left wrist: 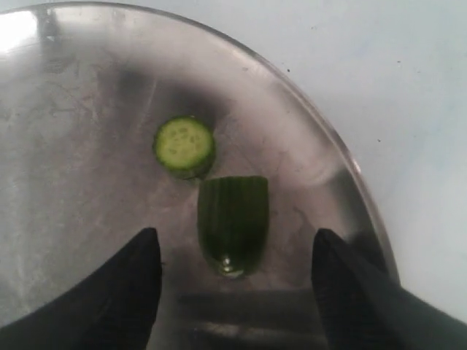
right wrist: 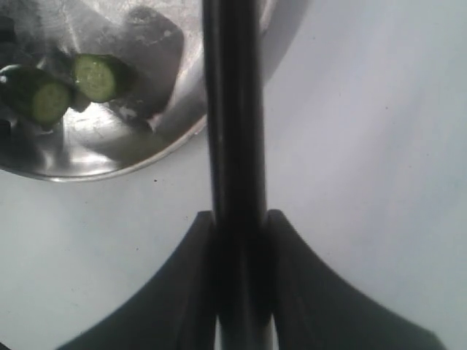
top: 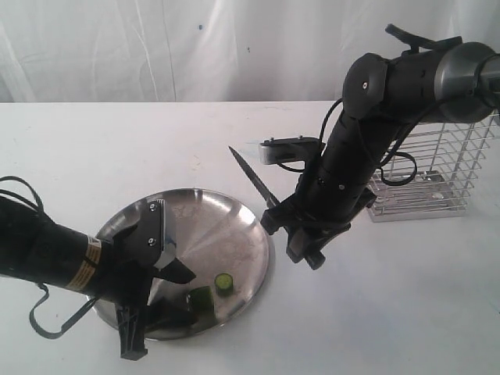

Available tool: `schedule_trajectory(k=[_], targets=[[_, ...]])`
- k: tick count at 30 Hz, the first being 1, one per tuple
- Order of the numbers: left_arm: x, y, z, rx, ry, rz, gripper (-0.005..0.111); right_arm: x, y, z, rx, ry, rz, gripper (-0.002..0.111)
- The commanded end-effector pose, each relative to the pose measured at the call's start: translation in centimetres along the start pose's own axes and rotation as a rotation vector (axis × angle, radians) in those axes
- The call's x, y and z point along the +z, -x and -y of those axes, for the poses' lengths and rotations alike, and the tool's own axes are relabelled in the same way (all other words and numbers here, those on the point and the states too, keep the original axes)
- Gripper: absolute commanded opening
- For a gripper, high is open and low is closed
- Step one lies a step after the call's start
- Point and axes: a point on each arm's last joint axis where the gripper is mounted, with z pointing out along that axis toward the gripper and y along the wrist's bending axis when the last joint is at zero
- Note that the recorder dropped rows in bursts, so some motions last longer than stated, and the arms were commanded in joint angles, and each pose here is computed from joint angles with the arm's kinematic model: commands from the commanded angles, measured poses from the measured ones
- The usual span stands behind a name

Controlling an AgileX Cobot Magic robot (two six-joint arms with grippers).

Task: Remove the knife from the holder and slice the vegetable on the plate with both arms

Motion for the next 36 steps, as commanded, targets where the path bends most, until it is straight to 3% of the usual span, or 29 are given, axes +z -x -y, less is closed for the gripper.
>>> schedule_trajectory(k=[1, 5, 16, 22, 26, 29, 36], targets=[[0.1, 0.1, 0.1, 0.025, -0.006, 0.005, 0.063, -0.5, 0.0, 0.2, -0.001, 0.002, 0.023, 0.000], [0.1, 0.1, 0.0, 0.026, -0.002, 0.005, 0.054, -0.5, 0.0, 0.2, -0.001, 0.002, 0.023, 0.000], [0.1, 0.6, -0.9, 0.021, 0.044, 0.006, 0.000, -0.5, 0.0, 0.2, -0.001, 0.003, 0.022, 0.000], [-1.7, 2.6, -2.6, 0.003, 0.166, 0.006, 0.000, -0.5, 0.0, 0.2, -0.001, 0.003, 0.020, 0.000], [-2.6, 1.0, -3.8, 0.105, 0.303, -0.226, 0.000, -0.5, 0.1, 0.1, 0.008, 0.017, 0.026, 0.000], [-2.5, -0.5, -4.6, 0.099, 0.373, -0.351, 0.000, -0.5, 0.1, 0.0, 0.009, 0.019, 0.027, 0.000], [-1.6, -0.4, -4.6, 0.096, 0.324, -0.300, 0.000, -0.5, 0.1, 0.0, 0.009, 0.018, 0.029, 0.000]])
